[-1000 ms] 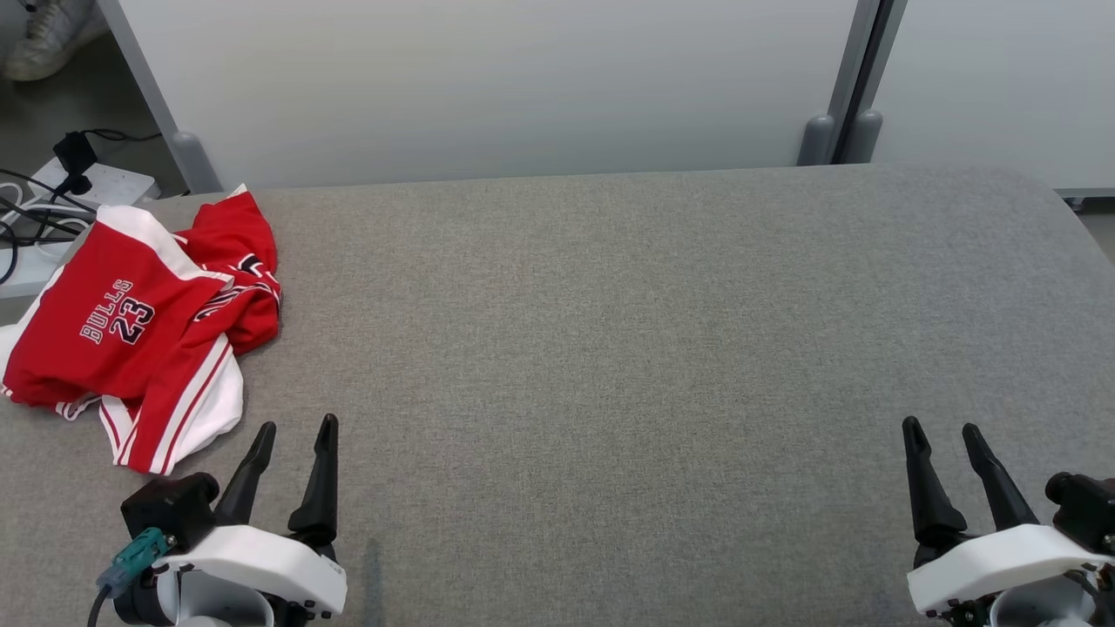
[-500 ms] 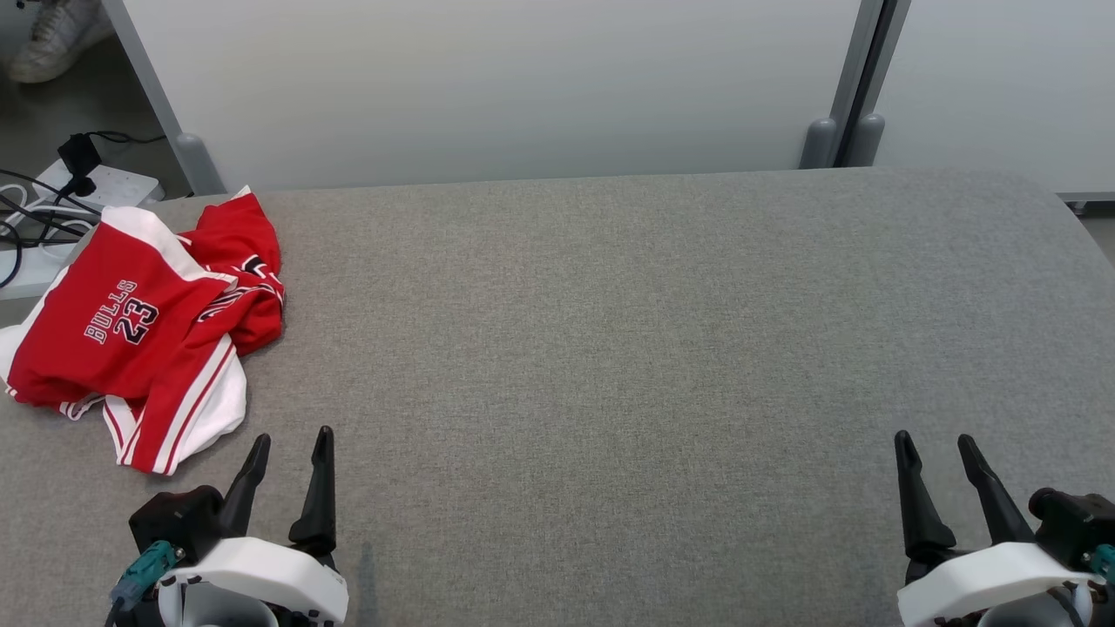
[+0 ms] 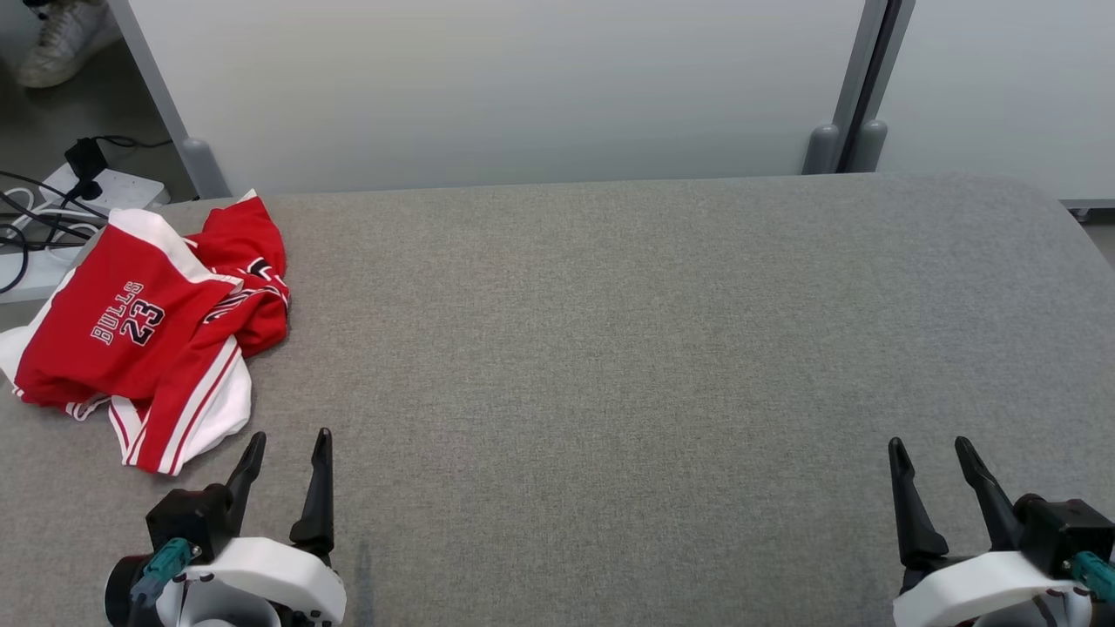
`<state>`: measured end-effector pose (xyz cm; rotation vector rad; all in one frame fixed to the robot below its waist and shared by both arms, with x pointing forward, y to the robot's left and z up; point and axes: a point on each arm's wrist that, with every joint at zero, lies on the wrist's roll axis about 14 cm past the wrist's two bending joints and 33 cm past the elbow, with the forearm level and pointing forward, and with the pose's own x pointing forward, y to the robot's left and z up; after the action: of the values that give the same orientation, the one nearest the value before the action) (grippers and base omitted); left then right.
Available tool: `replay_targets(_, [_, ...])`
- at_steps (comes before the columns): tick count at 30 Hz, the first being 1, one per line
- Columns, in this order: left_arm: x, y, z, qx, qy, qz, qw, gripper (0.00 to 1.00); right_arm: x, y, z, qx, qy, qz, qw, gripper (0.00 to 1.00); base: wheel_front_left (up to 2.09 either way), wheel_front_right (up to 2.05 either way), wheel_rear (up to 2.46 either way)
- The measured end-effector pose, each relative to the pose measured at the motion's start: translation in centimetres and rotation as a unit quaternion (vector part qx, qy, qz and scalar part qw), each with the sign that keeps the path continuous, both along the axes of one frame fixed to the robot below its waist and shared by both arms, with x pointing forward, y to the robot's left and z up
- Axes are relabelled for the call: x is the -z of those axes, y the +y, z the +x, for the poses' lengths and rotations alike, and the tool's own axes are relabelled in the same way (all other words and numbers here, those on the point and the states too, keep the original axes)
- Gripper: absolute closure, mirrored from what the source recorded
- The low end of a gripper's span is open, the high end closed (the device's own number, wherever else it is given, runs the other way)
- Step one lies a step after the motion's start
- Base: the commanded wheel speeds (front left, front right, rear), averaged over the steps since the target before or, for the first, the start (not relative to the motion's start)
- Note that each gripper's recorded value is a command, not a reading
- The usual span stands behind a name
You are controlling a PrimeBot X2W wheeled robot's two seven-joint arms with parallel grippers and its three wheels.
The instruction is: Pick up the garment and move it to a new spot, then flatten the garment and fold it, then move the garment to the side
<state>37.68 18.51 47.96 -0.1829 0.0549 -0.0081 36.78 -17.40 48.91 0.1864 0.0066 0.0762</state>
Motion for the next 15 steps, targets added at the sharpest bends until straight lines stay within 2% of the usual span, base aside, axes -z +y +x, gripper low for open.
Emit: replay_targets(15, [1.2, 0.6, -0.3, -0.002, 0.008, 0.048, 0.999, 0.0, -0.6, 0.6, 0.1, -0.014, -0.022, -0.047, 0.999, 0.0, 0.0, 0.0, 0.0])
